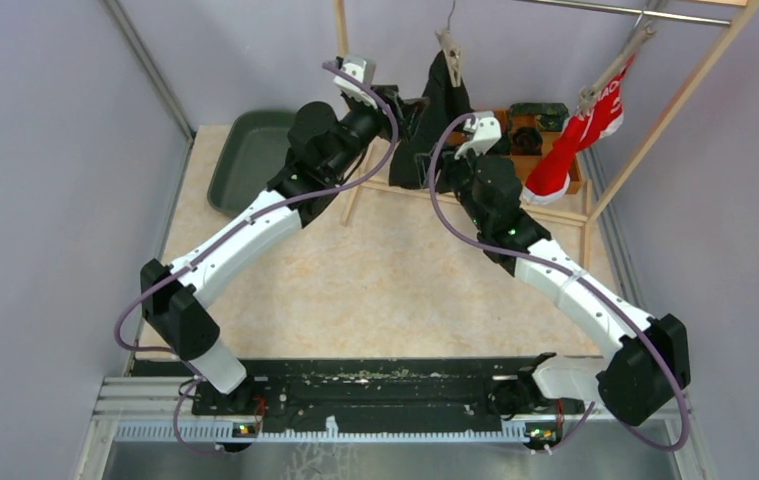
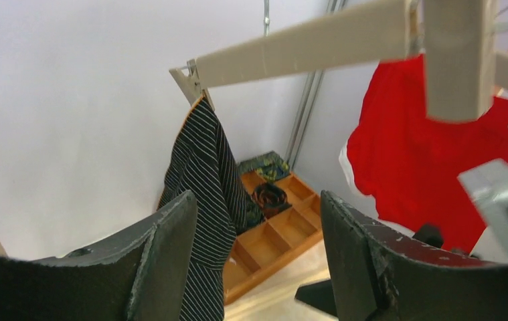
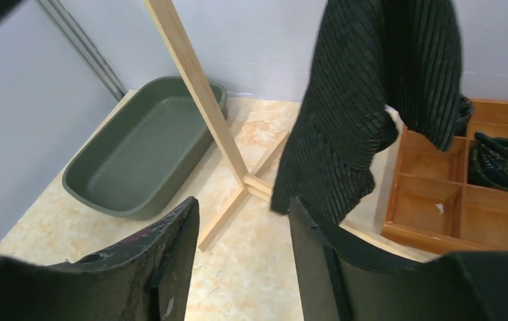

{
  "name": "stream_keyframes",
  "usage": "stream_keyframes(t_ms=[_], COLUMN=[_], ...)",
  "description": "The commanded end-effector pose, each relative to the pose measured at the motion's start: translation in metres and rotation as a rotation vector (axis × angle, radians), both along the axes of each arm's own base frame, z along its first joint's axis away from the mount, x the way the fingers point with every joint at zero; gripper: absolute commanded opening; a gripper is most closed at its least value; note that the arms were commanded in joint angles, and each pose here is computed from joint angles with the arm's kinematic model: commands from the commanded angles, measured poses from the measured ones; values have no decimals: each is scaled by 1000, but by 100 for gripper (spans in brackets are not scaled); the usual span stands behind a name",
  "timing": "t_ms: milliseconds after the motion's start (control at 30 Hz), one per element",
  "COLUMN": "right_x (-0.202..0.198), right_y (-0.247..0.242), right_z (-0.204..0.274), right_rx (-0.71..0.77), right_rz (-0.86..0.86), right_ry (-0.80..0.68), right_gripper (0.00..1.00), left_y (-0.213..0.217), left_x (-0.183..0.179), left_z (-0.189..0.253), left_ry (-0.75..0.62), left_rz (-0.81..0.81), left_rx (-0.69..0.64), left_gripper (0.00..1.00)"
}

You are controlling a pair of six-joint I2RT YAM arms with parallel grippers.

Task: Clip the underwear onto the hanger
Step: Adjust the underwear on the hanger.

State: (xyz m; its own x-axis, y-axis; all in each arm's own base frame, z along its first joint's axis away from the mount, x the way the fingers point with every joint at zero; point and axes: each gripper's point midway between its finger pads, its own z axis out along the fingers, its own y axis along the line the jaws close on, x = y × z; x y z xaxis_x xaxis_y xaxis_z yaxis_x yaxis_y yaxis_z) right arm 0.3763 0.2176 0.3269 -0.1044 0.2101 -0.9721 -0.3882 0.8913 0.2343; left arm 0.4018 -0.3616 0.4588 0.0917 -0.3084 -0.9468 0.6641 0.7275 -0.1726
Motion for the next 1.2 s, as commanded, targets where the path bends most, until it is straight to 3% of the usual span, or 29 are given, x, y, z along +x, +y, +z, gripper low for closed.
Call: stream_keyframes(t_ms=[0,267,400,567,1167], right_x=[-8,-5,9,34,112], right_y=[-17,-17,-10,-18,5], right_z=[26,-7,-28,-36,-73], right_rx=[28,-2,-33,6,6], right_rz=[-43,-49,-54,-186,-340], right_ry=[-56,15,65,97,201], right_gripper=[57,65,67,68,69], left_y=[11,34,49,64,98], left_x=[-14,-21,-20,-16,-3], left_z=[9,-39,-64,-96,-186], left_ry=[-29,22,67,151,282], left_rz=[-1,61,103,109,116], left_rx=[-51,-73,-82,-110,-150], left_gripper=[73,78,86,95,95])
